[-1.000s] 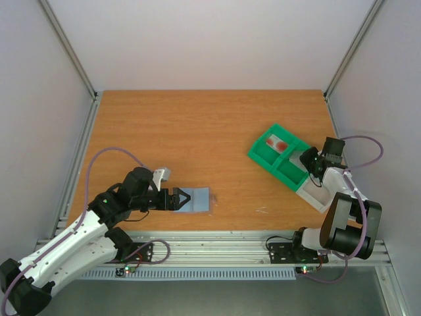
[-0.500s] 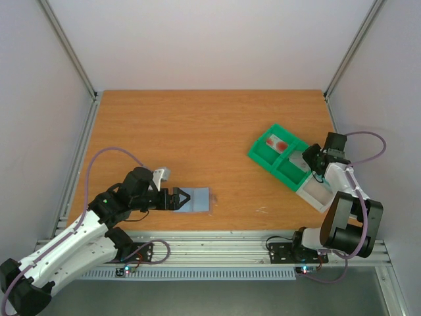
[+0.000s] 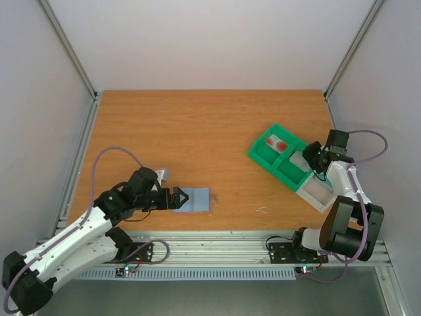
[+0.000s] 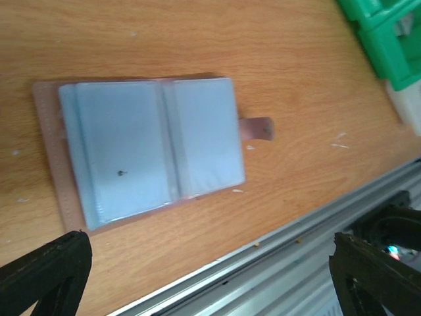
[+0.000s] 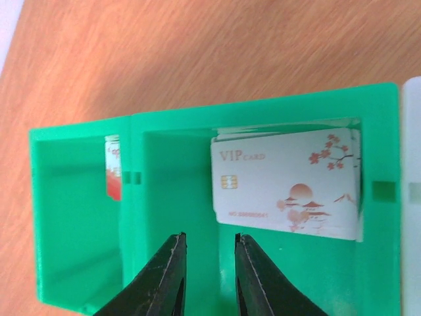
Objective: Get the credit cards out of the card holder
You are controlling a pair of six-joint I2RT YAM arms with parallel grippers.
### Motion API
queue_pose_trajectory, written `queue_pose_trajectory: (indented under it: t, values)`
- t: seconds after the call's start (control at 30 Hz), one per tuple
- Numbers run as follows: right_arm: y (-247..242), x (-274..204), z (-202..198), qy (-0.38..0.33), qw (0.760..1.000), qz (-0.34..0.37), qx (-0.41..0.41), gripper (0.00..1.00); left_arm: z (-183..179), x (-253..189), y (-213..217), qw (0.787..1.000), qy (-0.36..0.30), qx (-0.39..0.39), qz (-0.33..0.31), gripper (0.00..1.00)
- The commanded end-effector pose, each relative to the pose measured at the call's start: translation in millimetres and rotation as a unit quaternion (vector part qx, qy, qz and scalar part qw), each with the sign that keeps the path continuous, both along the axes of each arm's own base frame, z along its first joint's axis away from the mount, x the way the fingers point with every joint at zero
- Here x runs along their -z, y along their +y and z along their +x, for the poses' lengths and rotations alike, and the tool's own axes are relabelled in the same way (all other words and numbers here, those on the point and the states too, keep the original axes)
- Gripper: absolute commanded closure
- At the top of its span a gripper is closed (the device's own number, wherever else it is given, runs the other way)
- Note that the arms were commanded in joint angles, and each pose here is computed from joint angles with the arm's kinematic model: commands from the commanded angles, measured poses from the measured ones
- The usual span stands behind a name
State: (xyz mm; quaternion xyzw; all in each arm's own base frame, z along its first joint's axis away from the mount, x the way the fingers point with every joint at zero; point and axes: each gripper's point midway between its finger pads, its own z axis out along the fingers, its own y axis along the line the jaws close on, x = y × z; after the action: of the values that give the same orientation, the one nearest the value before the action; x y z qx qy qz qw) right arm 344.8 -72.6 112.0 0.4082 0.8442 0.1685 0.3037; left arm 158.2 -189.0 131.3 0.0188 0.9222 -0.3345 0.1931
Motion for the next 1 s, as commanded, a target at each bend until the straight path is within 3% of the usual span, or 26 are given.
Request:
queue_pose_trajectory:
  t: [0.0, 0.2, 0.37, 0.63, 0.97]
  values:
    - [20.1, -28.2, 3.3, -0.027, 0.999, 0.036, -0.028, 0.78, 8.5, 16.9, 10.8, 0.998, 0.016, -0.037, 0.043, 0.03]
    - [58.5, -53.0, -0.1, -0.04, 0.994, 0.052, -0.089, 0.74, 12.8, 36.6, 13.6, 0.995, 0.049, -0.058, 0.07, 0.19]
    - [98.2, -62.9, -11.2, -0.042, 0.986, 0.066, -0.149, 0.71, 18.2, 40.9, 1.1, 0.996, 0.064, -0.061, 0.022, 0.27]
    - [177.7, -55.8, -45.1, -0.027, 0.959, 0.086, -0.268, 0.67, 29.6, 55.4, 7.6, 0.992, 0.085, -0.089, 0.008, 0.4]
    - [272.5, -24.9, -89.6, -0.005, 0.906, 0.098, -0.412, 0.59, 36.3, 76.8, 8.0, 0.99, 0.102, -0.098, 0.009, 0.42]
